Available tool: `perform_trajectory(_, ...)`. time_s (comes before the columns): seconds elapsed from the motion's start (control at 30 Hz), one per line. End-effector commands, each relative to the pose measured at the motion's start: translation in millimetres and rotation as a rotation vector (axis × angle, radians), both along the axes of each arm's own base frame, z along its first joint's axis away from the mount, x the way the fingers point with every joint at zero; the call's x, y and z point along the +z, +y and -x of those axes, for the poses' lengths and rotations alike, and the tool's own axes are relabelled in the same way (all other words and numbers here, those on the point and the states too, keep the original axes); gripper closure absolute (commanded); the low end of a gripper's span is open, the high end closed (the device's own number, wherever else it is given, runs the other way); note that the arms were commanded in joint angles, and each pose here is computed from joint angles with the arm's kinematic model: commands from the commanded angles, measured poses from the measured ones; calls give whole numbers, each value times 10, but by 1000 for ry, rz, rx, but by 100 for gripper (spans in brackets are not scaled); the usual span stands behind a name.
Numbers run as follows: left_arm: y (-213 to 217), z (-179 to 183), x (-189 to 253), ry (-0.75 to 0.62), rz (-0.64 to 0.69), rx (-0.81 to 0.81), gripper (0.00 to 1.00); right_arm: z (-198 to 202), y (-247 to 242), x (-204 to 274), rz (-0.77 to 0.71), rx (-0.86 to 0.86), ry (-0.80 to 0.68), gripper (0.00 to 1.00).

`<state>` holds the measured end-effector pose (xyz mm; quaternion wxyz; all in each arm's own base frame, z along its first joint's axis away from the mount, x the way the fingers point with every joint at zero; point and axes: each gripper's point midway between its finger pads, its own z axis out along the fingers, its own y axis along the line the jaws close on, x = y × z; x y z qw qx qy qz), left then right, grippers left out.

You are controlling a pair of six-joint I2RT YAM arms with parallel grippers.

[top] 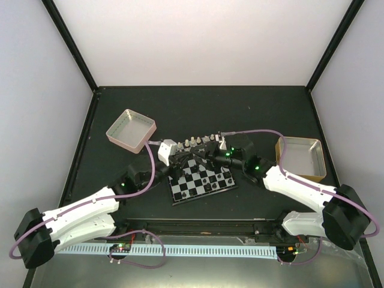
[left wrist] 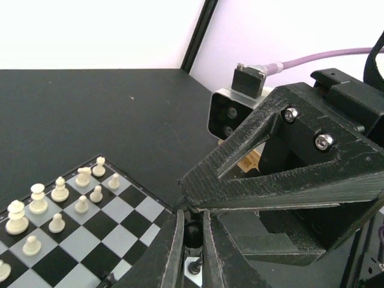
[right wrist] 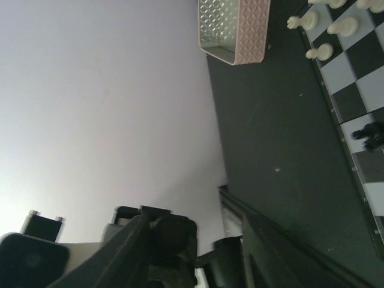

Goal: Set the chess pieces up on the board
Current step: Place the chess piece on the chessboard.

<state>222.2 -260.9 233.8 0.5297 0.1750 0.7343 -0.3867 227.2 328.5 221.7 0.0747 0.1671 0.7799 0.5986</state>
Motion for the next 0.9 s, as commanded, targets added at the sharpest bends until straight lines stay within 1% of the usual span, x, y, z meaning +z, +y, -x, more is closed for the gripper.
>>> perform_trajectory(0.0,97,10,-10,71,-66,39,97,-66,-82,-12,95,-21,-90,52)
perform_trajectory(0.07,173,34,-148,134,-121,59,96,-102,-150,-33,140,-41,-121,48)
perform_trajectory(0.13,287,101,-381,220,-210,78,96,-159,-259,-71,198,-79,-153,45)
perform_trajectory(0.27,475,291,-762,383,-355,79,96,-222,-467,-93,307,-126,-234,43)
perform_trajectory(0.43,649,478,-1151,603,-519,86,95,-256,-627,-147,446,-132,-305,43)
perform_trajectory(0.7,613,572,-1536,838,-702,7,95,-288,-687,-244,538,-110,-351,43)
perform_trajectory(0.8,562,565,-1686,890,-759,-19,96,-301,-693,-271,557,-102,-356,43)
perform_trajectory(0.87,523,553,-1728,907,-774,-34,96,-311,-701,-291,566,-98,-357,43)
